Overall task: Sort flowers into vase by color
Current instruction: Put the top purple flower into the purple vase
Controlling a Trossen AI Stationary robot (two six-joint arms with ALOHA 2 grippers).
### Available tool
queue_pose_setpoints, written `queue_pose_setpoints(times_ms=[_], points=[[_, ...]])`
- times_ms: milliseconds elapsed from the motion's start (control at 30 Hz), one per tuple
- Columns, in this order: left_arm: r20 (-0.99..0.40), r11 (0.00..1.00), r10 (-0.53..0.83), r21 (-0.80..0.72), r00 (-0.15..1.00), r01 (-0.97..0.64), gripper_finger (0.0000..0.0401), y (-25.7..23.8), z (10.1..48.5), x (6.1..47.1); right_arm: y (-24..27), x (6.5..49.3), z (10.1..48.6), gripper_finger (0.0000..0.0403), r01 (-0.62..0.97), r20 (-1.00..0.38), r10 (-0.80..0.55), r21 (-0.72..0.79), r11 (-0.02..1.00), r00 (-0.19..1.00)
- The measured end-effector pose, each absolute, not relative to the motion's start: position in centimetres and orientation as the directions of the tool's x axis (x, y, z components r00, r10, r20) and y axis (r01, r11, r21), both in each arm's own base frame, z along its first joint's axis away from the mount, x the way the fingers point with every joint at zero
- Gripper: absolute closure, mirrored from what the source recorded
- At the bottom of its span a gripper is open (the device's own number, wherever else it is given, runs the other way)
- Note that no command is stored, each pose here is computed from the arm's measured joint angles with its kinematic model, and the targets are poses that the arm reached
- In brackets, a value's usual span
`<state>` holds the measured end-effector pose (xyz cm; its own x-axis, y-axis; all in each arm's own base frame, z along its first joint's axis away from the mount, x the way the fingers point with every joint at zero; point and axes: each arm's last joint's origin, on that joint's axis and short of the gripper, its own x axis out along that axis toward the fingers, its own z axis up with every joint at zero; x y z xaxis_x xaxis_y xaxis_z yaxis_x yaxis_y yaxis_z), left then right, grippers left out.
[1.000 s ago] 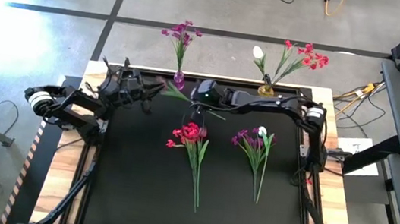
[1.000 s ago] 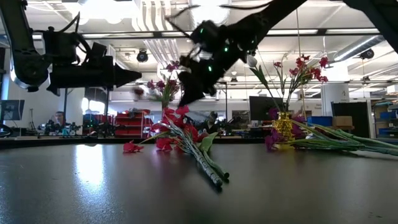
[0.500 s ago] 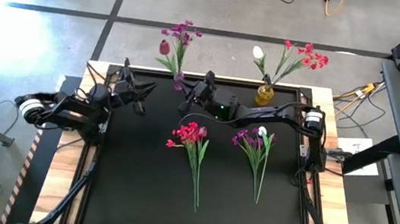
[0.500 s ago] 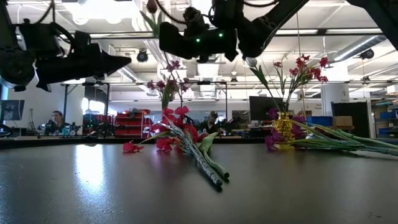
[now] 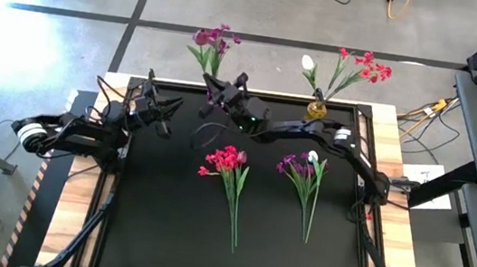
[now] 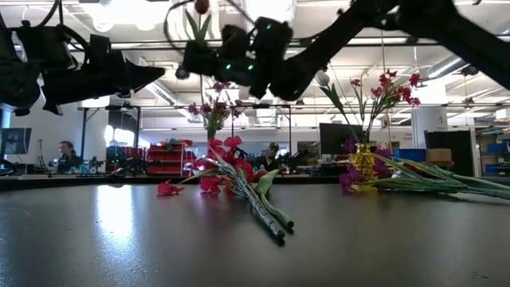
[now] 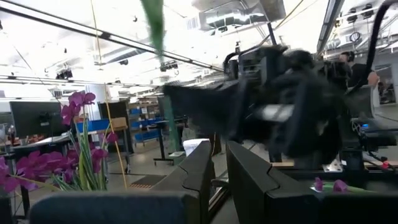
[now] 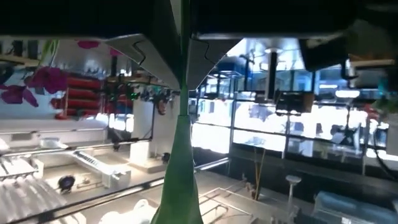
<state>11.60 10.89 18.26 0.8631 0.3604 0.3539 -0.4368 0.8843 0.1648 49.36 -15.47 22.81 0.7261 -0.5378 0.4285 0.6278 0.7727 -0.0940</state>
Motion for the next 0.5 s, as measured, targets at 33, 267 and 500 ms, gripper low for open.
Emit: queue_pose_setpoints(times_ms=[33,267,500], points=[[0.353,0.884,0.361,0.165,0.863,-0.437,0.0364,10.9,18.2,11.6,-15.9,49.9,22.4,0.0390,0.638,0.431,-0.542,-0.107,0.763,0.721],[0.344,0.886,0.363,0.161,0.866,-0.435,0.0364,10.9,18.1,11.7,-18.1,52.6,20.7,0.0390,0.718,0.467,-0.592,-0.151,0.679,0.657],[0.345,0.886,0.362,0.162,0.866,-0.435,0.0364,10.9,18.1,11.7,-19.1,53.5,19.7,0.0390,0.747,0.465,-0.606,-0.219,0.627,0.645]])
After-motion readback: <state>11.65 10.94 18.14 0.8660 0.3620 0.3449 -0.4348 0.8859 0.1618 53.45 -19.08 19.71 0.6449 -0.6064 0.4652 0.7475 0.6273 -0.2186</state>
